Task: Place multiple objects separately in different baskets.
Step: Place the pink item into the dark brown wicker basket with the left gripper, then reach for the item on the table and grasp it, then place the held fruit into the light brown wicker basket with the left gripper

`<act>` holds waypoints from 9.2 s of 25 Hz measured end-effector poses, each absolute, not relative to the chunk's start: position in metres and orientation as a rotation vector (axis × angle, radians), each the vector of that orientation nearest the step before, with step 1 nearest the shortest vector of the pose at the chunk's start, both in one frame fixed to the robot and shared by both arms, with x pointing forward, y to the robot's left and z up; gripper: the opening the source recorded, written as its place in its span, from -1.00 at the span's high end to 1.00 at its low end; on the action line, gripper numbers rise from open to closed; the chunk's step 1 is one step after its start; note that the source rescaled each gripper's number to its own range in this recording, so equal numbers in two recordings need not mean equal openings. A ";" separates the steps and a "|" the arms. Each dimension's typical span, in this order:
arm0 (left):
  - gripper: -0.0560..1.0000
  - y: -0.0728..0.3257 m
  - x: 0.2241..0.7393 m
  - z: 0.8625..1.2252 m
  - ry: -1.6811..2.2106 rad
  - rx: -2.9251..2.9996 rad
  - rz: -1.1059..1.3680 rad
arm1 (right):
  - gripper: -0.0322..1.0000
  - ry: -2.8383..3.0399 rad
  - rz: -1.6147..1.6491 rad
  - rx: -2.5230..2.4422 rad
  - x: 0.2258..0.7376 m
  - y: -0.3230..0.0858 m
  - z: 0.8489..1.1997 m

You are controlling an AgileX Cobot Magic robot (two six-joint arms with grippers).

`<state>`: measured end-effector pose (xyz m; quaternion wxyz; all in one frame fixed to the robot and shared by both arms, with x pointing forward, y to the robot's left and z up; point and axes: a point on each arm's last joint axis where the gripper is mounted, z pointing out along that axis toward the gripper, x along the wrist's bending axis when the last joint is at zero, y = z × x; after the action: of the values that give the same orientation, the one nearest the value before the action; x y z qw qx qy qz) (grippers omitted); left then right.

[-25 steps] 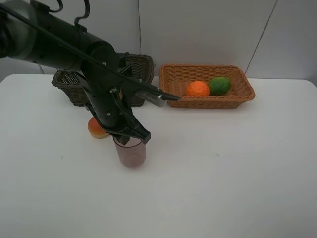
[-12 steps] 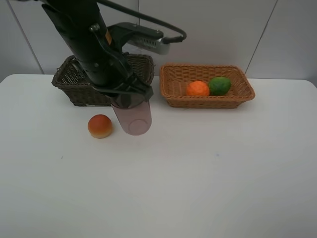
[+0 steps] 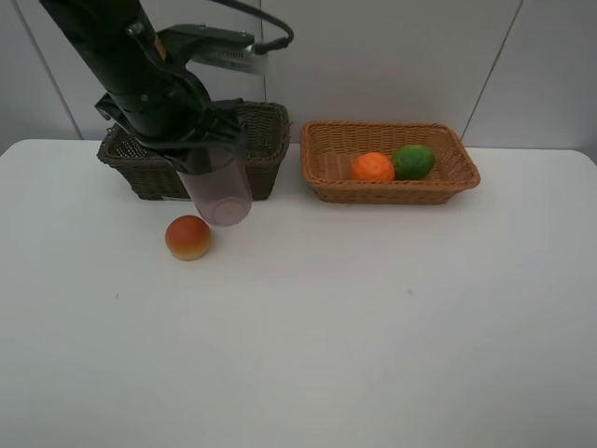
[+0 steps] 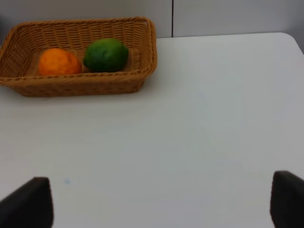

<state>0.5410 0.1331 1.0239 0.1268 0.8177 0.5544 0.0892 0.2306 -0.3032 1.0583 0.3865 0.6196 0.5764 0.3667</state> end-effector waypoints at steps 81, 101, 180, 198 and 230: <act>-0.99 0.222 0.624 1.024 1.827 2.027 0.524 | -0.93 1.467 0.933 1.577 0.231 -0.303 1.058; -0.99 0.208 0.526 1.011 1.795 2.120 0.411 | -0.93 1.467 0.933 1.577 0.231 -0.303 1.058; -0.99 0.159 0.582 0.904 1.918 2.326 0.249 | -0.93 1.467 0.933 1.577 0.231 -0.303 1.058; -0.99 0.162 0.590 0.875 1.922 2.324 0.246 | -0.93 1.467 0.933 1.577 0.231 -0.303 1.058; -0.53 0.161 0.591 0.861 1.923 2.340 0.227 | -0.93 1.467 0.933 1.577 0.231 -0.303 1.058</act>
<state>0.5909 0.1612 0.8612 0.0521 0.7695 0.6321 0.0746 0.2306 -0.3032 1.0583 0.3865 0.6196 0.5764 0.3667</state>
